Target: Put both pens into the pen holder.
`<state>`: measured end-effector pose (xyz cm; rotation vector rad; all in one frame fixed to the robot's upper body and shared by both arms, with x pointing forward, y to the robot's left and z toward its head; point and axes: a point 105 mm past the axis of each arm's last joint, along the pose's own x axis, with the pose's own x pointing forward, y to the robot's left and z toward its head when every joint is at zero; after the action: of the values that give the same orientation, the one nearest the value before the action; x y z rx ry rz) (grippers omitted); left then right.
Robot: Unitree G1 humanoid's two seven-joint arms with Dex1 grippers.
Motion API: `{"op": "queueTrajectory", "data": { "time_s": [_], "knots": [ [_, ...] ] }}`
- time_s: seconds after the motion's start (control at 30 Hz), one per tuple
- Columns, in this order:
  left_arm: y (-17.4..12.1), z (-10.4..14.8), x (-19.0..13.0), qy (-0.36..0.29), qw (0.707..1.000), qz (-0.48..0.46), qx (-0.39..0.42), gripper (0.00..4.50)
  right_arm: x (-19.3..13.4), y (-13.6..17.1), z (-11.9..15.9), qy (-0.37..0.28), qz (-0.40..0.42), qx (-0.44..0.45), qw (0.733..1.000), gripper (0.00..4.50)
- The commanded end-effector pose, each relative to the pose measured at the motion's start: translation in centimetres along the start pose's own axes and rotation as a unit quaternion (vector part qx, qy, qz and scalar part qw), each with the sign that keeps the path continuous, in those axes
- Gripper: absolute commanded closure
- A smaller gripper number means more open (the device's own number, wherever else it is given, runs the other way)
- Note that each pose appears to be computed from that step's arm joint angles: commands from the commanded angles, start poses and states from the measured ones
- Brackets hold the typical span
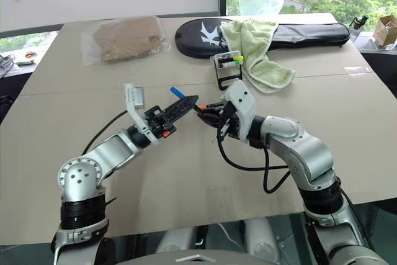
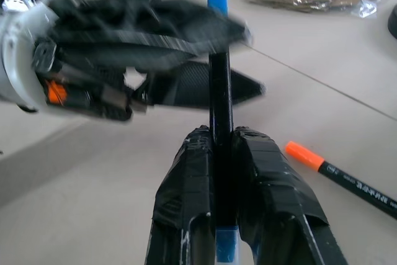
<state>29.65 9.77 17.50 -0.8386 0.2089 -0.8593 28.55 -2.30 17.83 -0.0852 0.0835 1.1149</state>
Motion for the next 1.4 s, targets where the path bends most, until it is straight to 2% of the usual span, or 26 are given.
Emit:
{"op": "queueTrajectory", "data": {
  "time_s": [0.03,0.07,0.13,0.3,0.4,0.47,0.5,0.6,0.63,0.7,0.77,0.83,0.9,0.97,1.1,1.17,1.4],
  "knots": [
    [-1.2,0.9,0.4,-0.018,0.999,-0.026,0.012,3.13,0.0,0.5,1.9,-0.033,0.013,-0.018,0.999,4.50],
    [-1.0,1.2,0.1,-0.020,0.999,-0.025,0.012,3.66,0.1,0.5,2.0,-0.036,0.013,-0.016,0.999,4.50],
    [-0.8,1.6,-0.2,-0.024,0.999,-0.023,0.019,4.44,0.0,0.5,1.9,-0.037,0.013,-0.012,0.999,4.50],
    [-0.9,4.0,-0.3,-0.056,0.998,-0.032,0.018,4.48,-0.1,0.6,1.9,-0.038,0.010,-0.010,0.999,4.50],
    [-2.2,5.2,0.5,-0.051,0.996,-0.055,0.051,4.48,-0.7,0.0,3.2,-0.062,0.006,-0.010,0.998,4.50],
    [-2.9,5.7,1.2,-0.047,0.993,-0.066,0.084,4.50,-1.2,-0.3,3.2,-0.068,0.000,-0.021,0.997,3.46],
    [-3.1,5.7,1.9,-0.040,0.989,-0.067,0.123,4.50,-1.7,-0.6,2.5,-0.059,-0.010,-0.031,0.998,3.14],
    [-4.5,7.2,4.0,-0.048,0.968,-0.075,0.235,4.50,-3.8,-2.2,1.6,-0.039,-0.081,-0.064,0.994,1.60],
    [-5.4,7.6,4.7,-0.050,0.948,-0.089,0.300,4.50,-4.5,-2.7,1.9,-0.040,-0.107,-0.078,0.990,1.00],
    [-6.9,7.3,5.8,-0.031,0.887,-0.118,0.445,4.50,-5.8,-3.1,2.1,-0.038,-0.132,-0.096,0.986,0.09],
    [-8.1,6.7,6.8,-0.030,0.825,-0.148,0.545,4.50,-7.3,-3.0,1.6,-0.017,-0.136,-0.116,0.984,0.04],
    [-9.3,6.0,7.5,-0.036,0.780,-0.180,0.598,4.50,-8.6,-2.9,1.3,-0.003,-0.144,-0.132,0.981,0.04],
    [-9.9,4.7,8.2,-0.032,0.722,-0.203,0.661,4.50,-9.8,-3.0,1.5,0.000,-0.159,-0.139,0.977,0.04],
    [-9.2,3.5,8.8,-0.021,0.649,-0.206,0.732,4.50,-10.5,-2.4,1.7,-0.002,-0.161,-0.143,0.977,0.04],
    [-7.9,2.1,10.1,-0.022,0.565,-0.205,0.799,4.50,-11.4,-1.6,1.9,-0.008,-0.164,-0.154,0.974,0.04],
    [-7.5,1.5,11.0,-0.026,0.534,-0.204,0.820,4.50,-11.9,-1.2,2.4,-0.023,-0.172,-0.167,0.970,0.04],
    [-6.1,1.8,12.6,-0.042,0.499,-0.189,0.845,4.50,-13.4,-0.5,3.9,-0.065,-0.200,-0.189,0.959,0.04]
  ]
}}
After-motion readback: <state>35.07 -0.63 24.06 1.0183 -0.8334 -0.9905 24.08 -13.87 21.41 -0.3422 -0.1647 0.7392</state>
